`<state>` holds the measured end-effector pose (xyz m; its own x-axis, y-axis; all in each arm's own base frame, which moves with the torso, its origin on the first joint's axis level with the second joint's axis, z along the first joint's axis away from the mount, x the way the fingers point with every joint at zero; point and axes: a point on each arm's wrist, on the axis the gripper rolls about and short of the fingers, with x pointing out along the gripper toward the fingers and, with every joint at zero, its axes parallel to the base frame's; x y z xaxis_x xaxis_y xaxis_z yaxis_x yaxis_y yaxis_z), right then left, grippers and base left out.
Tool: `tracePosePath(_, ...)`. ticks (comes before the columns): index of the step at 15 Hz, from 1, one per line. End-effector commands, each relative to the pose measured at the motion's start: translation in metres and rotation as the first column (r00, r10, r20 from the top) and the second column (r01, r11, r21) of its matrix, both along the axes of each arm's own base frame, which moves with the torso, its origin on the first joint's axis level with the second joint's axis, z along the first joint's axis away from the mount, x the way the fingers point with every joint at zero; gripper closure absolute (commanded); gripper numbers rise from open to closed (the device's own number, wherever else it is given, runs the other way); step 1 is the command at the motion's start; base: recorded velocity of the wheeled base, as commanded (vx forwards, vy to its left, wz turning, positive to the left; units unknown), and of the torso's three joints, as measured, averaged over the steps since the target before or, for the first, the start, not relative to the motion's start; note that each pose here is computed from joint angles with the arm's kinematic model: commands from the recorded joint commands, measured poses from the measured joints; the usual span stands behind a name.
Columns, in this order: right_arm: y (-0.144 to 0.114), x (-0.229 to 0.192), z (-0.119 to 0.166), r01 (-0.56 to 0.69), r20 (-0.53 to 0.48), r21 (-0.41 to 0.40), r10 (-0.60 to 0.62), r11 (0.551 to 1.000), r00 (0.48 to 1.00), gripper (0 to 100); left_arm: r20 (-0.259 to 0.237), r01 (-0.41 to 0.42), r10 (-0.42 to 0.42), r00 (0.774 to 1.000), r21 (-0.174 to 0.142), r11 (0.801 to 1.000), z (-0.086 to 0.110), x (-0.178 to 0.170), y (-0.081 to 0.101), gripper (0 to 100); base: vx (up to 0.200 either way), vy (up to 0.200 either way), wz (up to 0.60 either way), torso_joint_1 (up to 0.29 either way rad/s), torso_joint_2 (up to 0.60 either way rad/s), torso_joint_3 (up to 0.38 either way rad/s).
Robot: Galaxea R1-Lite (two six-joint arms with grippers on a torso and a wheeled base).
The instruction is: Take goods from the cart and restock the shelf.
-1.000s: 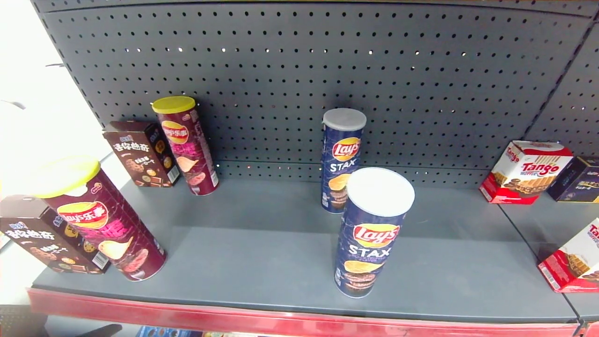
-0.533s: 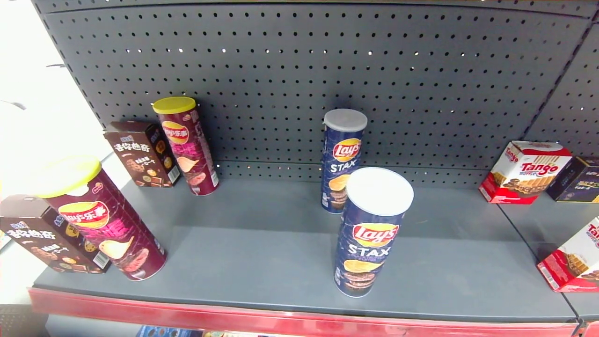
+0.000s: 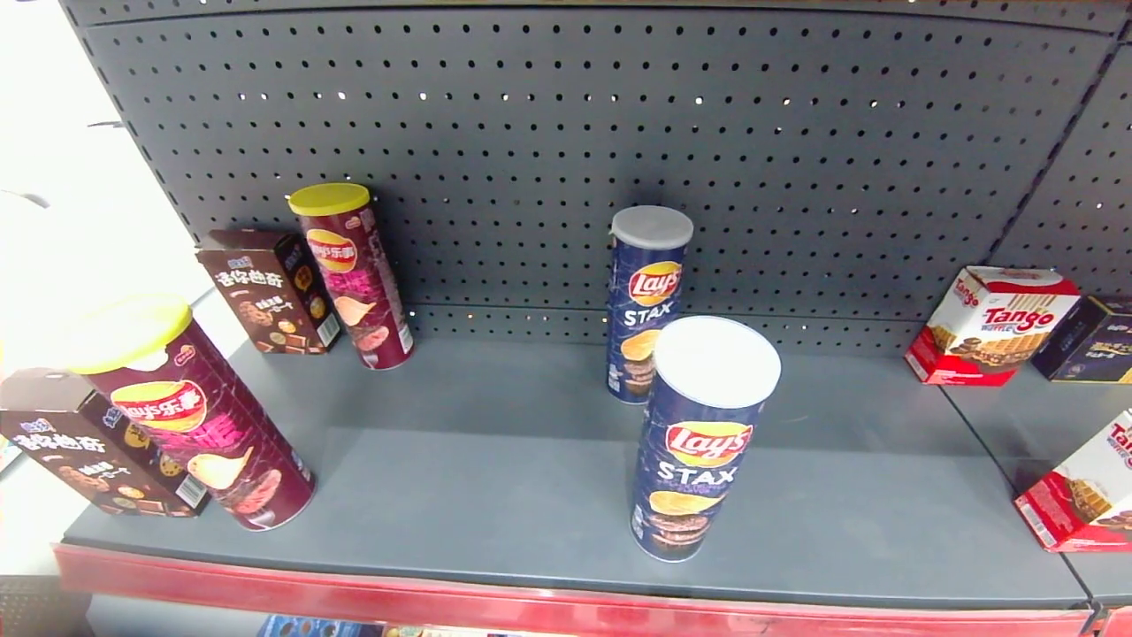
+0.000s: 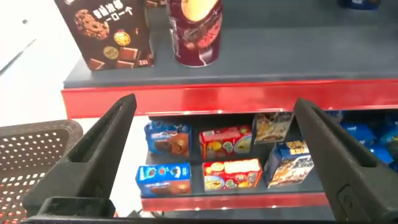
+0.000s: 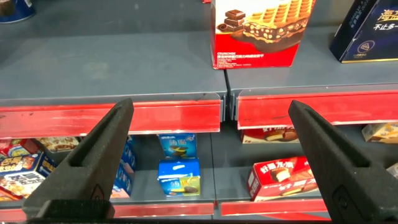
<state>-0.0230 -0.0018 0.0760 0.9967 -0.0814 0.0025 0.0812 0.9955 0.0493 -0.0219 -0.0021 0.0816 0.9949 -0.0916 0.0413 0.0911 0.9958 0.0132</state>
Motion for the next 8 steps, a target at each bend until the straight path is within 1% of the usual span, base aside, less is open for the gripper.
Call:
tracePosePath(1,0.0000,0.0001,-0.0003,0.000,-0.001,0.000,0.000,1.000,1.000,0,0.014,-0.003,0.003,1.000,0.000,1.000,-0.0002,-0.0011,-0.0001,0,0.000,0.000,0.00,0.000,0.00,0.000)
tracePosePath(2,0.0000,0.0000,0.0001,0.000,0.001,0.000,0.000,1.000,1.000,0,0.014,-0.003,0.003,1.000,0.000,1.000,-0.0002,-0.0011,-0.0001,0,0.000,0.000,0.00,0.000,0.00,0.000)
tracePosePath(3,0.0000,0.0000,0.0001,0.000,0.001,0.000,0.000,1.000,1.000,0,0.019,0.026,-0.027,0.999,0.029,0.999,-0.0001,-0.0013,-0.0007,0,0.000,0.000,0.00,0.000,0.00,0.000)
tracePosePath(5,0.0000,0.0000,0.0001,0.000,0.001,0.000,0.000,1.000,1.000,0,0.017,0.020,-0.021,1.000,0.024,0.999,-0.0003,-0.0012,-0.0007,0,0.000,0.000,0.00,0.000,0.00,0.000)
tracePosePath(6,0.0000,0.0000,0.0001,0.000,0.001,0.000,0.000,1.000,1.000,0,-0.025,-0.200,0.200,0.979,-0.019,0.980,-0.0042,-0.0011,0.0043,0,0.000,0.000,0.00,0.000,0.00,0.000)
tracePosePath(7,0.0000,0.0000,0.0001,0.000,0.001,0.000,0.000,1.000,1.000,0,-0.053,-0.244,0.242,0.969,-0.041,0.969,-0.0066,-0.0013,0.0053,0,0.000,0.000,0.00,0.000,0.00,0.000)
tracePosePath(8,0.0000,0.0000,0.0001,0.000,0.001,0.000,0.000,1.000,1.000,0,-0.038,-0.192,0.190,0.981,-0.029,0.981,-0.0053,-0.0009,0.0042,0,0.000,0.000,0.00,0.000,0.00,0.000)
